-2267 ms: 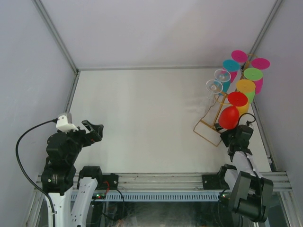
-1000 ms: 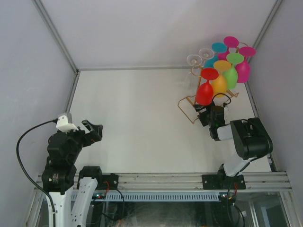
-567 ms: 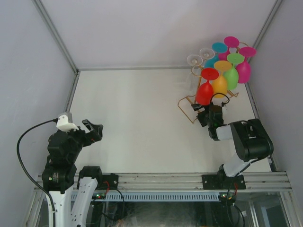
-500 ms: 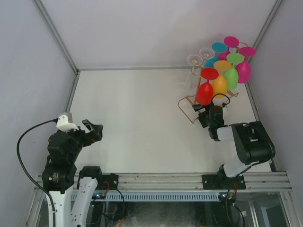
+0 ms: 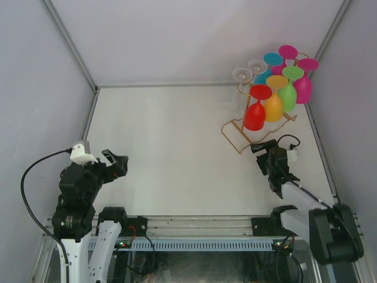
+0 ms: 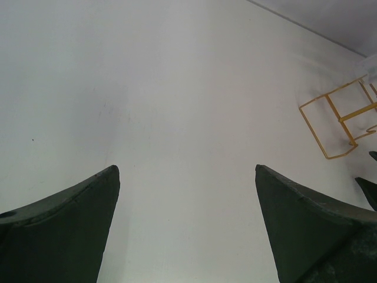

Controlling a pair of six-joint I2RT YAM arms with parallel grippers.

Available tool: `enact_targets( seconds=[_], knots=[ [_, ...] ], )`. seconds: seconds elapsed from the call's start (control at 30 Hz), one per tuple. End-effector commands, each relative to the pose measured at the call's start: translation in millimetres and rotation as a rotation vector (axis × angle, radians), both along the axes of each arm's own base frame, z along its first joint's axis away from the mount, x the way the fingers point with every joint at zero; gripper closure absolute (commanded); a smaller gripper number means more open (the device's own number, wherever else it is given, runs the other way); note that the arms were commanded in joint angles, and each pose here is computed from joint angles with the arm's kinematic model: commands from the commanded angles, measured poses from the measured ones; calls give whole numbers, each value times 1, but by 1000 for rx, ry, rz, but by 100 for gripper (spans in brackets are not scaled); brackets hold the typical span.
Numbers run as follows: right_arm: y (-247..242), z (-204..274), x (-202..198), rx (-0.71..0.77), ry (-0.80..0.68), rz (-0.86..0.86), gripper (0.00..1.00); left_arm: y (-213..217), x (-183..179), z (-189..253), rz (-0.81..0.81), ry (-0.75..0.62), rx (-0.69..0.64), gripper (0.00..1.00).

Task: Take the wine glass off the wine glass rack
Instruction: Adjust the wine rack at the center of the board.

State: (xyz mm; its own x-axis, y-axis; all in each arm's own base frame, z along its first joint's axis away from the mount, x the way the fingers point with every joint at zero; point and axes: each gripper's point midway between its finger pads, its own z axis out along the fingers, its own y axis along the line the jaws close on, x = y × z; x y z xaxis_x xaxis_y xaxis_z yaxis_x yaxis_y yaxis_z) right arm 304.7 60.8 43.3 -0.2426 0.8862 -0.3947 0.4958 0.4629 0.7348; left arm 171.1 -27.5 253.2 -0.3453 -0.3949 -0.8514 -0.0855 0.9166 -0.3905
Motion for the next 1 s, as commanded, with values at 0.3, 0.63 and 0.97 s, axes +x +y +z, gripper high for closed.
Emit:
enact_targets(
  seconds=[0.3,0.63,0.97],
  knots=[
    [-68,130,-63,-198,-167,-185,10,-4,5,10,-1,-37,-39,0],
    [-53,278,-77,-251,-408,-15,11,3,3,17,41,-52,-42,0],
    [-15,341,-71,-172,-530,182,16,14,0,20,117,-70,-43,0]
  ],
)
